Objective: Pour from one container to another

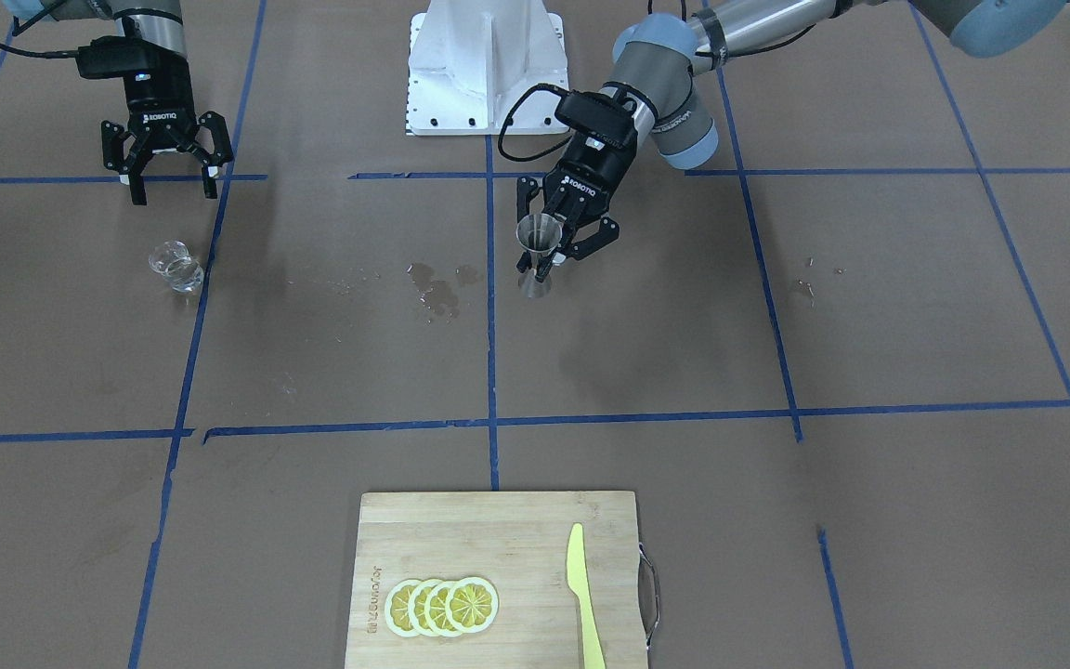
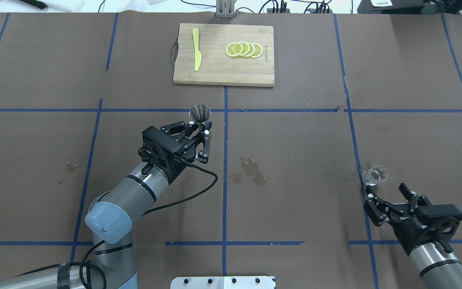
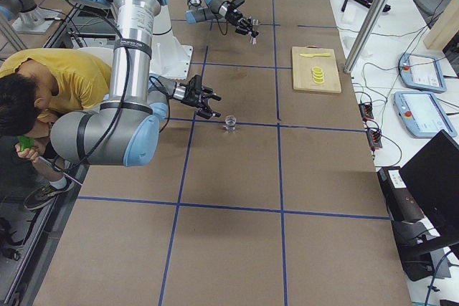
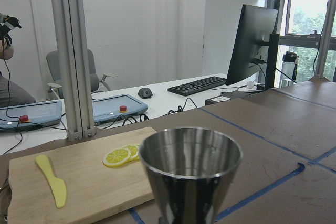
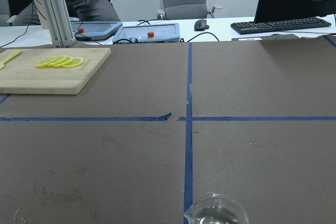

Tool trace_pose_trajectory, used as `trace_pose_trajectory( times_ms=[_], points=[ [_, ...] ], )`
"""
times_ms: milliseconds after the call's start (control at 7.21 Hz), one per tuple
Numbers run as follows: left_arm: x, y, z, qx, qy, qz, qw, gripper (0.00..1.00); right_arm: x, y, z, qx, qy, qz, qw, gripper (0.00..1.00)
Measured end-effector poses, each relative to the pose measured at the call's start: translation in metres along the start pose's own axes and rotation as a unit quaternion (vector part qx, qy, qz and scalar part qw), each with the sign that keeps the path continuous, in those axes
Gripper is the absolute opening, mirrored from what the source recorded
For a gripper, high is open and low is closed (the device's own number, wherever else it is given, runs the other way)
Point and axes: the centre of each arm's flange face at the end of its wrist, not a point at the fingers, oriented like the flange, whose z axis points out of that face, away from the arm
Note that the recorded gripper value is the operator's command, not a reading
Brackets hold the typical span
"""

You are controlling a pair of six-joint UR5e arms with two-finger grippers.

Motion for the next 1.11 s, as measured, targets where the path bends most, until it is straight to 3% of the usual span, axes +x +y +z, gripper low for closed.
trace_pose_trajectory(
  times_ms=[416, 694, 1110],
  points=[
    [0.004, -0.002, 0.004, 0.001, 0.002, -0.003, 1.0000, 0.00, 0.018, 0.026, 0.013, 0.046, 0.007, -0.016, 0.9988, 1.00],
    [0.004, -0.003, 0.004, 0.002, 0.002, -0.004, 1.0000, 0.00, 0.029, 0.045, 0.023, 0.059, 0.012, -0.034, 0.9976, 1.00],
    [0.005, -0.003, 0.005, 0.003, 0.002, -0.005, 1.0000, 0.00, 0.018, 0.058, 0.028, 0.065, 0.009, -0.029, 0.9974, 1.00]
  ],
)
